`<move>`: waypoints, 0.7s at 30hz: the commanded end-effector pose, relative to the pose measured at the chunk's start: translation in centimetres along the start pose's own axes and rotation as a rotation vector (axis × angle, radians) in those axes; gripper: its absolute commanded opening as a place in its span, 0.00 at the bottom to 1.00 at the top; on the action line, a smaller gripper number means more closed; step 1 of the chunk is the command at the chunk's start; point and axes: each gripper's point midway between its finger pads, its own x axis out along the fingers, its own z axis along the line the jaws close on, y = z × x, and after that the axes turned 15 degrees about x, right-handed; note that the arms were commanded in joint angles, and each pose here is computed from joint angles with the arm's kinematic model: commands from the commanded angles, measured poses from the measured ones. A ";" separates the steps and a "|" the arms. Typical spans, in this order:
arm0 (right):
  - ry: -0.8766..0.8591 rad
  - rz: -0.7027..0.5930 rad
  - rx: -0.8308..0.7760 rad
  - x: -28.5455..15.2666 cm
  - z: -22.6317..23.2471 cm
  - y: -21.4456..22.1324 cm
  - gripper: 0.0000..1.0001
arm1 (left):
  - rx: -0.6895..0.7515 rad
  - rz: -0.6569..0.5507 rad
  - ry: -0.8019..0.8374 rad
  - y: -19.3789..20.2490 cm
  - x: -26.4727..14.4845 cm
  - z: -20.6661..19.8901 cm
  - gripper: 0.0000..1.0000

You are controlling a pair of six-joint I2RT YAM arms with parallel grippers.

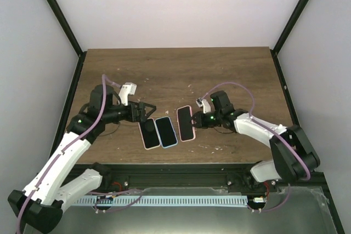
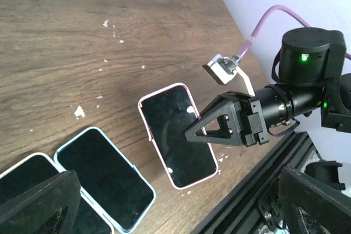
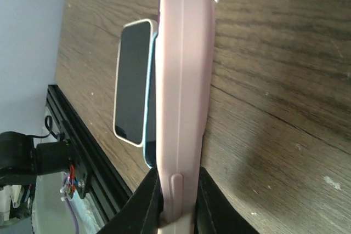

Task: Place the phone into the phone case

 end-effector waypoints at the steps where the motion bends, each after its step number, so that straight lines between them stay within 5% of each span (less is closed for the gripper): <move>1: -0.038 0.007 -0.058 0.1 1.4 -1.3 0.11 | 0.031 -0.017 -0.066 0.1 -1.3 0.5 1.00; 11: -0.022 0.068 0.000 2.9 -1.6 -1.5 0.14 | 0.028 -0.008 -0.048 0.9 -1.1 0.4 1.00; 21: 0.074 0.005 0.051 2.9 -4.4 -3.0 0.52 | 0.023 -0.012 -0.121 0.6 -1.7 1.3 1.00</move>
